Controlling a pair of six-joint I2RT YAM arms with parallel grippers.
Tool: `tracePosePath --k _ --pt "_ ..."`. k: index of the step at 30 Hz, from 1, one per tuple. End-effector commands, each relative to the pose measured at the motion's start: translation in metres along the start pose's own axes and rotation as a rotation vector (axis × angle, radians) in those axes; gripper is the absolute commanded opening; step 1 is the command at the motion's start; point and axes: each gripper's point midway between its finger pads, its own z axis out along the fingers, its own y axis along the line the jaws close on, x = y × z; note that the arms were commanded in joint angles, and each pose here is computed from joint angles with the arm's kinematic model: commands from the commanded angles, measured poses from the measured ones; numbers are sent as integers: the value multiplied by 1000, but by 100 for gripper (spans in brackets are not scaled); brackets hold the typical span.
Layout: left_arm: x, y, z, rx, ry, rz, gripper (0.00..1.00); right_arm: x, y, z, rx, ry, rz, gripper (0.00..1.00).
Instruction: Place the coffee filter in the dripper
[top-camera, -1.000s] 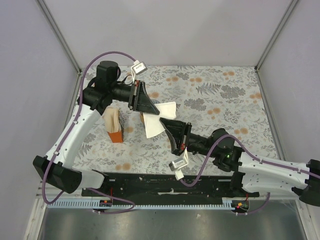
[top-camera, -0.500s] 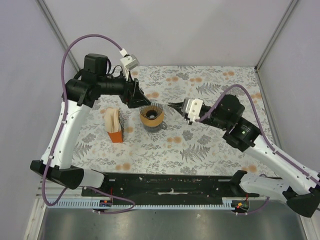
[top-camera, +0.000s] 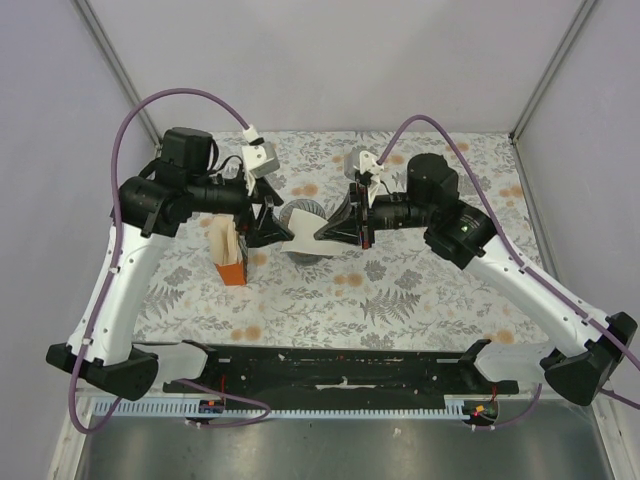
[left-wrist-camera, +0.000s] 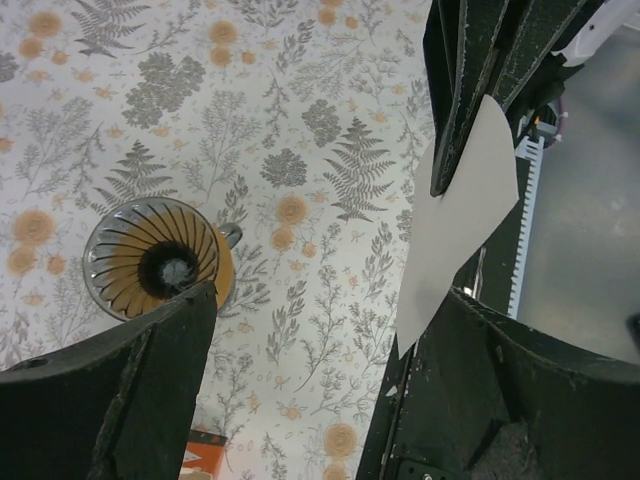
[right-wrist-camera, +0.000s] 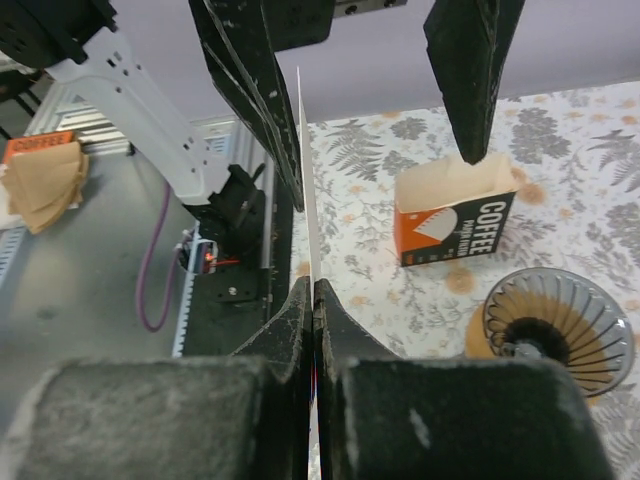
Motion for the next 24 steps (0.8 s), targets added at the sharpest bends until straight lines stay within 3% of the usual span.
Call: tracePosePath --k 1,6,9,11,13,14,16,20,24 --pt "2 -17 5 97 -14 32 91 -34 22 -4 -79 -73 48 0" --pt "0 -34 15 198 -47 -36 90 -41 15 -1 -54 -98 81 0" --pt "-5 -41 17 230 -65 -68 79 -44 12 2 -59 -109 99 0" --pt "-6 -43 18 243 -67 -86 64 -49 13 3 -77 -124 97 0" --pt "-8 -46 17 255 -76 -91 39 -51 14 3 -87 -129 96 1" --pt "-8 -47 17 261 -76 -100 27 -52 15 3 -91 -131 93 6" --pt "-11 -50 15 269 -85 -114 2 -51 16 0 -85 -131 80 26" --pt "-16 -59 9 292 -100 -126 2 -45 9 -24 -21 -147 31 43" --pt "-18 -66 4 314 -107 -118 2 -31 8 -51 52 -150 -28 49"
